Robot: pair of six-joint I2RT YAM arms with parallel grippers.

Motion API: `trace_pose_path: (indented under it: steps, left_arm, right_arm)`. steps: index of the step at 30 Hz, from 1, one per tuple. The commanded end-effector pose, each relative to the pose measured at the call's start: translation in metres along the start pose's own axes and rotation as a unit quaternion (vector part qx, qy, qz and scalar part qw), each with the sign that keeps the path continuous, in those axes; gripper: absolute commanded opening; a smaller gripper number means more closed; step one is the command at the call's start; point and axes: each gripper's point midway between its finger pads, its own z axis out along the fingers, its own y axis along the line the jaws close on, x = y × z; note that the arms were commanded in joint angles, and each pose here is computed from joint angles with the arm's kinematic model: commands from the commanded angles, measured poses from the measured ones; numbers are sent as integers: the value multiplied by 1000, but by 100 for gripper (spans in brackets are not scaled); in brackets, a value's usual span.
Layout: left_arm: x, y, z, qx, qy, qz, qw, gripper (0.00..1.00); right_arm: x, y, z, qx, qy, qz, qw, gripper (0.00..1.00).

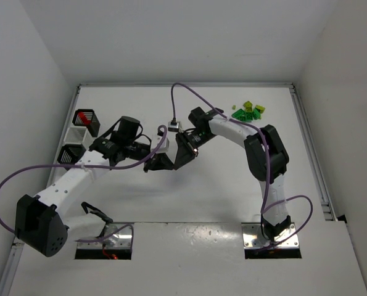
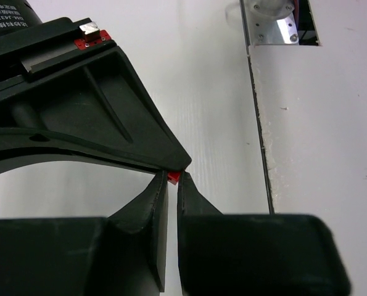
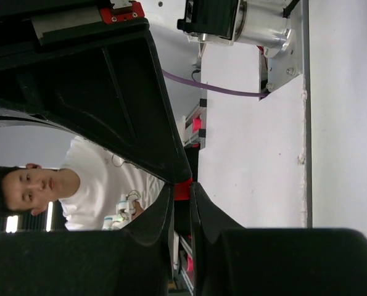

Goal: Sort the legos into containers by color

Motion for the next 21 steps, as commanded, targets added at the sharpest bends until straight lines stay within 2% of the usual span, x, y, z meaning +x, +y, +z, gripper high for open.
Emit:
trace_pose_path:
  steps: [1,3,9,12,13,16,21]
  left_arm:
    - [-33,-7,5,30,-45,56,997,4]
    - [-32,-8,7,35,-46,47,997,0]
    - [-35,-10,8,39,-48,43,997,0]
    - [-31,-10,8,36,-42,34,998,0]
    - [-30,-8,8,31,-39,34,998,0]
    - [-27,-8,8,24,-34,29,999,0]
    - [-21,-7,8,15,-27,23,999,0]
  right_arm:
    - [-10,46,2,-75,-5,-61,995,1]
    - [-12,48,2,-75,-5,-66,995,1]
    - [-13,48,-2,-74,-9,-61,995,4]
    - [-15,48,-2,-74,-8,-59,995,22]
    - [-15,48,-2,-74,-8,-59,995,34]
    - [-13,51,-6,-73,-13,-65,995,50]
    - [-12,54,-9,-71,-17,-72,995,53]
